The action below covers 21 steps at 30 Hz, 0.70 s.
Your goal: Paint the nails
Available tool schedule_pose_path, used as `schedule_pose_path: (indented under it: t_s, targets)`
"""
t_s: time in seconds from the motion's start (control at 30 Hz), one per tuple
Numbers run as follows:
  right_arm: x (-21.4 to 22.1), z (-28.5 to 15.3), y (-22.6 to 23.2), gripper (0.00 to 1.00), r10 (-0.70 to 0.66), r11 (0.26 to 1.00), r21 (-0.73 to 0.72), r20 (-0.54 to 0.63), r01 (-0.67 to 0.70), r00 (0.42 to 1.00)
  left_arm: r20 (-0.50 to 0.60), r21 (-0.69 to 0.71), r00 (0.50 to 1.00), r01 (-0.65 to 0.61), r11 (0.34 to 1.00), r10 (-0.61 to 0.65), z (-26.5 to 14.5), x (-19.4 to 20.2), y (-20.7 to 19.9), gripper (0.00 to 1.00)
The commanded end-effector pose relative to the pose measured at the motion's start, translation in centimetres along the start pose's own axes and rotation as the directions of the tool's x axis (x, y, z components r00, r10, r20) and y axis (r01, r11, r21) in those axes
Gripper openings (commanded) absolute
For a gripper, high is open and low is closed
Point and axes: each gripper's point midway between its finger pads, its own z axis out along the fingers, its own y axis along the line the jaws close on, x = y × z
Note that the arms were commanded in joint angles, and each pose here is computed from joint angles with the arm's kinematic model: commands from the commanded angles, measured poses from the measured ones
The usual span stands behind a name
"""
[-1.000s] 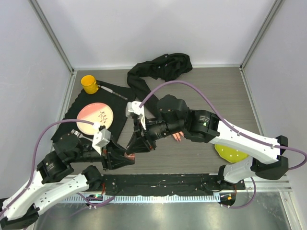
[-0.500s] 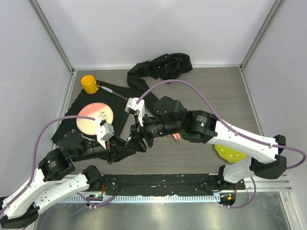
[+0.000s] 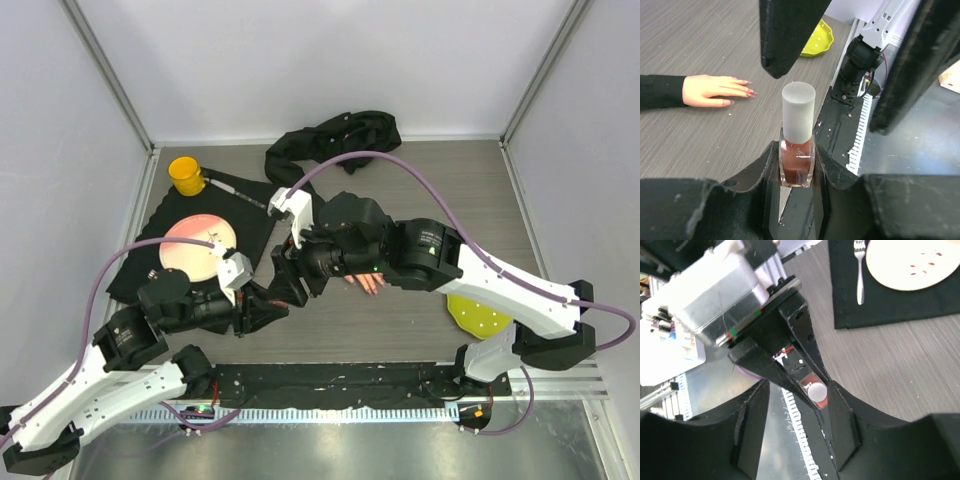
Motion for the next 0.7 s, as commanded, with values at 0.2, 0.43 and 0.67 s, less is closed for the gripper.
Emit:
schedule_pose_path:
  t_s: [0.2,0.43,0.67]
  targets:
    - [-0.2,0.1,-1.3,0.48,0.022,0.995,0.1,-0.037,-0.018,0.999,0.055,-0.002,0.998,-0.03,1.0,0.03,-0.1,-1.2,0.0,0.0]
    - [0.4,0.8,-0.8,0.37,0.029,0.997,0.069,-0.062,-0.025,0.998,0.052,-0.008,0.998,-0.028,1.0,0.029,-0.1,-1.0,0.2,0.0]
    - [0.9,1.1,0.0,0.27,0.021,1.0,0.01,-0.081,-0.02,0.996,0.053,-0.008,0.998,-0.029,1.0,0.029,0.0,-1.0,0.2,0.0]
